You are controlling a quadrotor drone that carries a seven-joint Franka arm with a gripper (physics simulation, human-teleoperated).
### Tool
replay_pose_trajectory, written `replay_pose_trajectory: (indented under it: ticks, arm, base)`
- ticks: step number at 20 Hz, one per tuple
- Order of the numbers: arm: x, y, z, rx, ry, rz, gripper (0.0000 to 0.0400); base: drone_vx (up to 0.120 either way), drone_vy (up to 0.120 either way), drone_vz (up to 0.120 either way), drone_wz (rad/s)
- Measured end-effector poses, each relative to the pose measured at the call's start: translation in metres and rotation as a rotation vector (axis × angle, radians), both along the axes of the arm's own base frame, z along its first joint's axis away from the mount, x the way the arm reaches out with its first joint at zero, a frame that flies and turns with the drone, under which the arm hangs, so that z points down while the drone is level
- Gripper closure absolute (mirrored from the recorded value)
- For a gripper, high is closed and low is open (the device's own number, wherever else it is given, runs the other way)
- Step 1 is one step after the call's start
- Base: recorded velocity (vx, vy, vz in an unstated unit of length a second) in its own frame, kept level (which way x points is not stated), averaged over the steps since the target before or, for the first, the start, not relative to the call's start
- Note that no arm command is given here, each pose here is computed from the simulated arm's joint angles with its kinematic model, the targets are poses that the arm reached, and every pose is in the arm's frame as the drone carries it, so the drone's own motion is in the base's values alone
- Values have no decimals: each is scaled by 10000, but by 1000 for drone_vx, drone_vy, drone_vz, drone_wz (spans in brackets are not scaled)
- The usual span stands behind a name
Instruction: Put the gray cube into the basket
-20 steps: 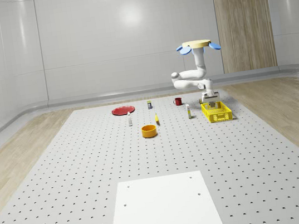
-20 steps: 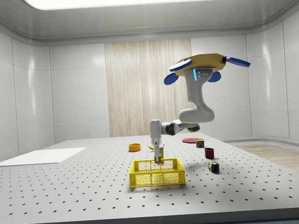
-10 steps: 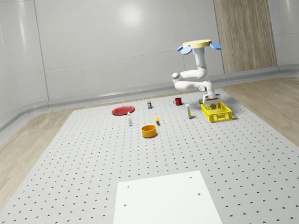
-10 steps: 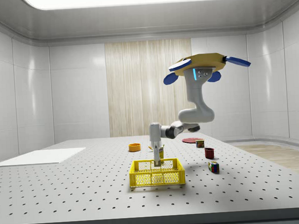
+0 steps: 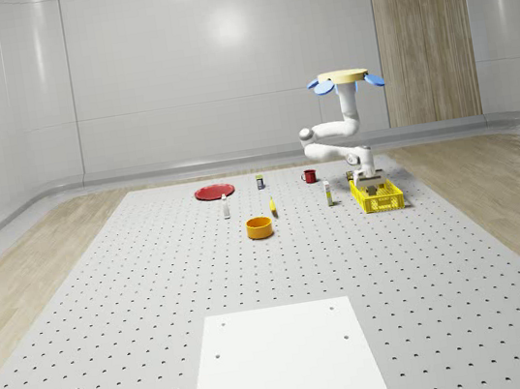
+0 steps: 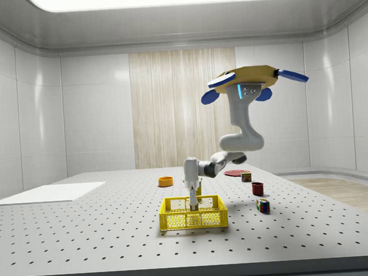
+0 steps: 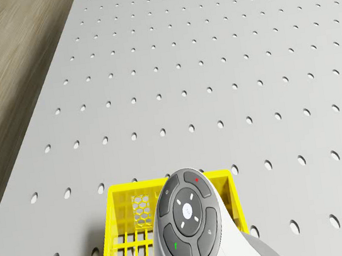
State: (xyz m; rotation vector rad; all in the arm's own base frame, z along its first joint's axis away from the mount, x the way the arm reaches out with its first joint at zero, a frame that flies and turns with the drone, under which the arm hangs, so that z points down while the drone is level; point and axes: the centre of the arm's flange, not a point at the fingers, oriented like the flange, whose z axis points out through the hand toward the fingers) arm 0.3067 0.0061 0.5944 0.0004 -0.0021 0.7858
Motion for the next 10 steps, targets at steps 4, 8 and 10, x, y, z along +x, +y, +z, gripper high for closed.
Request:
replay_pose_trajectory:
  ticks: [4, 8, 10]
  arm:
    - [0, 0, 49, 0, 0, 0, 60]
    - [0, 0, 1, -1, -1, 0, 22]
    - [0, 0, -65, 0, 0, 0, 13]
  base:
    - [0, 0, 0, 0]
    - [0, 0, 0, 0]
    - [0, 0, 0, 0]
